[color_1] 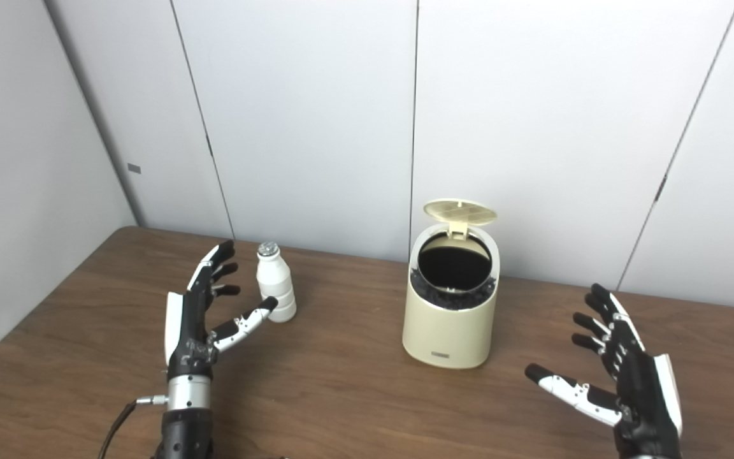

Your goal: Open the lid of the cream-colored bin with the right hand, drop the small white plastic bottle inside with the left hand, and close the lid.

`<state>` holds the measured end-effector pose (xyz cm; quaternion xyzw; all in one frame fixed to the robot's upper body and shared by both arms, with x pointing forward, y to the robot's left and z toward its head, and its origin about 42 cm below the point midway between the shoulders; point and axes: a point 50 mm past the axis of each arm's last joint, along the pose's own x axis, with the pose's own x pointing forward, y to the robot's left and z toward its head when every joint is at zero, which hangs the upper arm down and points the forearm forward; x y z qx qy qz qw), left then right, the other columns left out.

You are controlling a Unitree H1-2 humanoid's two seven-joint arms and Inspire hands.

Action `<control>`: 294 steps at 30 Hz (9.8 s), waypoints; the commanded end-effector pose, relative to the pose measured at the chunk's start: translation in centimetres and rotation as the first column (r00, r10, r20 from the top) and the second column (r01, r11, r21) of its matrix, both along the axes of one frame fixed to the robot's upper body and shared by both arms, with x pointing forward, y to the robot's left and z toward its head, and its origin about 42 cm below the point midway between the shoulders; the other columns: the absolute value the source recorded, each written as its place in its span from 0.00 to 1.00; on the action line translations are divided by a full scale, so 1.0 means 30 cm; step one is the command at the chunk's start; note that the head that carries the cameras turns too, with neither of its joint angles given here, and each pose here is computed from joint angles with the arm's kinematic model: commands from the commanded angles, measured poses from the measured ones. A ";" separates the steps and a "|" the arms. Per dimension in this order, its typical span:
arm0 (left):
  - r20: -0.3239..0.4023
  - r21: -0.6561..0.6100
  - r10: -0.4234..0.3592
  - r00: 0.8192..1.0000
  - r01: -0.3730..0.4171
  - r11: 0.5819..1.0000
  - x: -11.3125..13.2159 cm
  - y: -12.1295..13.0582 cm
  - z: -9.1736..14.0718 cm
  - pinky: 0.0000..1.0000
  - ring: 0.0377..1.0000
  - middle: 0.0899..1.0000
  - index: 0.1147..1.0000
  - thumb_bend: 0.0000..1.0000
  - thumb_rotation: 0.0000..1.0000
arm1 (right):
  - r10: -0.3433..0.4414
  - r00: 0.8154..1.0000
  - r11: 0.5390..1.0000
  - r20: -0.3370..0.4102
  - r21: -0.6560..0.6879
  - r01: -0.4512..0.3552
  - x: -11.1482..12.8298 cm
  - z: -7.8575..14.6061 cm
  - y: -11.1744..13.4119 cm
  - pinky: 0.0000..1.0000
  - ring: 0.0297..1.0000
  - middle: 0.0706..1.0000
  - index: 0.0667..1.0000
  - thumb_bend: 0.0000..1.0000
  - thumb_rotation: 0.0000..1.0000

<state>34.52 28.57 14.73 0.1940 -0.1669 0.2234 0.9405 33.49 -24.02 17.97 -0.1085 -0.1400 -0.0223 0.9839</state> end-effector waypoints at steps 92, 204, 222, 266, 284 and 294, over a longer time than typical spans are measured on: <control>0.385 -0.004 -0.282 0.879 0.307 0.952 0.240 -0.249 0.372 0.39 0.44 0.46 0.41 0.50 0.00 | 0.044 0.997 0.999 0.056 0.007 -0.045 0.039 -0.067 0.104 0.73 0.77 0.88 0.86 0.74 0.16; 0.318 0.230 -0.417 0.851 0.358 0.905 0.358 -0.571 0.192 0.62 0.75 0.86 0.82 0.76 0.01 | 0.023 0.996 0.999 0.091 0.042 -0.027 -0.001 -0.008 0.213 0.61 0.72 0.87 0.87 0.75 0.25; 0.347 0.108 -0.428 0.834 0.418 0.902 0.320 -0.549 0.236 0.54 0.67 0.73 0.72 0.65 0.12 | 0.031 0.996 0.999 0.088 0.042 -0.035 0.003 -0.010 0.213 0.58 0.71 0.87 0.87 0.74 0.24; 0.063 -0.115 -0.609 0.791 0.612 0.782 0.124 -0.199 -0.026 0.62 0.73 0.79 0.82 0.68 0.09 | 0.124 0.975 0.880 0.186 -0.475 -0.022 0.267 0.382 0.137 0.73 0.84 0.86 0.82 0.65 0.47; 0.021 -0.114 -0.635 0.772 0.633 0.766 0.126 -0.244 -0.055 0.69 0.80 0.83 0.83 0.70 0.12 | 0.236 0.966 0.647 0.107 -0.758 -0.075 0.379 0.593 0.218 0.74 0.87 0.86 0.83 0.69 0.53; 0.024 -0.129 -0.629 0.777 0.626 0.769 0.124 -0.251 -0.053 0.67 0.79 0.82 0.83 0.70 0.12 | 0.273 0.956 0.630 0.109 -0.771 -0.092 0.373 0.621 0.250 0.79 0.89 0.83 0.78 0.68 0.52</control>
